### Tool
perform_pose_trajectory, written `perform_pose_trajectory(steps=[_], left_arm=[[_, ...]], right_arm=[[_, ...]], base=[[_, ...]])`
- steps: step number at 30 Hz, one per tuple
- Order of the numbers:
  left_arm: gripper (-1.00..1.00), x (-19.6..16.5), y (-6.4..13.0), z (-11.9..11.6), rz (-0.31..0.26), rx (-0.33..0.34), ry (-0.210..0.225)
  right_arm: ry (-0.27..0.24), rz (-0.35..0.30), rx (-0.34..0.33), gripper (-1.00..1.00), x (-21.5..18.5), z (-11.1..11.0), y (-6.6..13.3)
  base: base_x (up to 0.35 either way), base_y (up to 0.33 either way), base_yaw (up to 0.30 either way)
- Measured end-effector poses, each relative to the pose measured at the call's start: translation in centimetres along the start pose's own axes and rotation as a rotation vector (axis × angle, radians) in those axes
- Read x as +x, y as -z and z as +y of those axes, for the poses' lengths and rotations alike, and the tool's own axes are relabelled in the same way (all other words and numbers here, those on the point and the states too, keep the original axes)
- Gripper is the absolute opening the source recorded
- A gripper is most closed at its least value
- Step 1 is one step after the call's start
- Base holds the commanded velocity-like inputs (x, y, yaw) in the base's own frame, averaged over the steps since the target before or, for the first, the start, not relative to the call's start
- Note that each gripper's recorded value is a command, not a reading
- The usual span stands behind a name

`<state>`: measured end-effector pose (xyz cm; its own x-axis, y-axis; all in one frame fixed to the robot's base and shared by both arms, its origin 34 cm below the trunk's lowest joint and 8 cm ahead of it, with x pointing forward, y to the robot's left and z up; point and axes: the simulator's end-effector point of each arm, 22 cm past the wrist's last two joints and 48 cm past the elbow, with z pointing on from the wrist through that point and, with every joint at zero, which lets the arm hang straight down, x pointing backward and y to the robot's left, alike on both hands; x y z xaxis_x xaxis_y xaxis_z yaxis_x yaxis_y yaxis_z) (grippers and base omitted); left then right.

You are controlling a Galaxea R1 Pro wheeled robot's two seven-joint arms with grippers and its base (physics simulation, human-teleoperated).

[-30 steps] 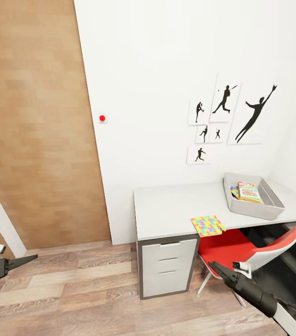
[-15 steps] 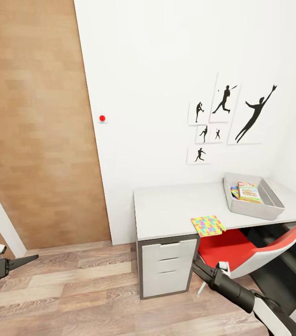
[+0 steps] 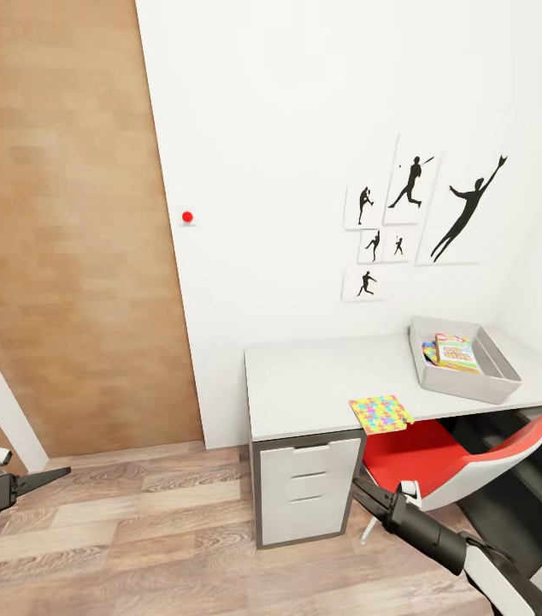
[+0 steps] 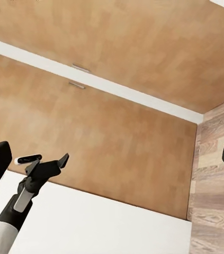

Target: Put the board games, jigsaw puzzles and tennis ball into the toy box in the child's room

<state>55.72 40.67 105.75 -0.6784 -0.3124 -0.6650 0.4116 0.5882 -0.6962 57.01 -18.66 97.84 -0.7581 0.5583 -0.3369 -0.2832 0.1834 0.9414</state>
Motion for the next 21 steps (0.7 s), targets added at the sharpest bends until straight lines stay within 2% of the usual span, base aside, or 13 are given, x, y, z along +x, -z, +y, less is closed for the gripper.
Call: perform_pose_trajectory(steps=[21], left_arm=[[1.0, 0.0, 0.0, 0.0, 0.001, -0.001, 0.0]], right_arm=[[0.01, -0.035, -0.001, 1.0, -1.1, 0.1, 0.3]], base=[[0.0, 0.0, 0.0]])
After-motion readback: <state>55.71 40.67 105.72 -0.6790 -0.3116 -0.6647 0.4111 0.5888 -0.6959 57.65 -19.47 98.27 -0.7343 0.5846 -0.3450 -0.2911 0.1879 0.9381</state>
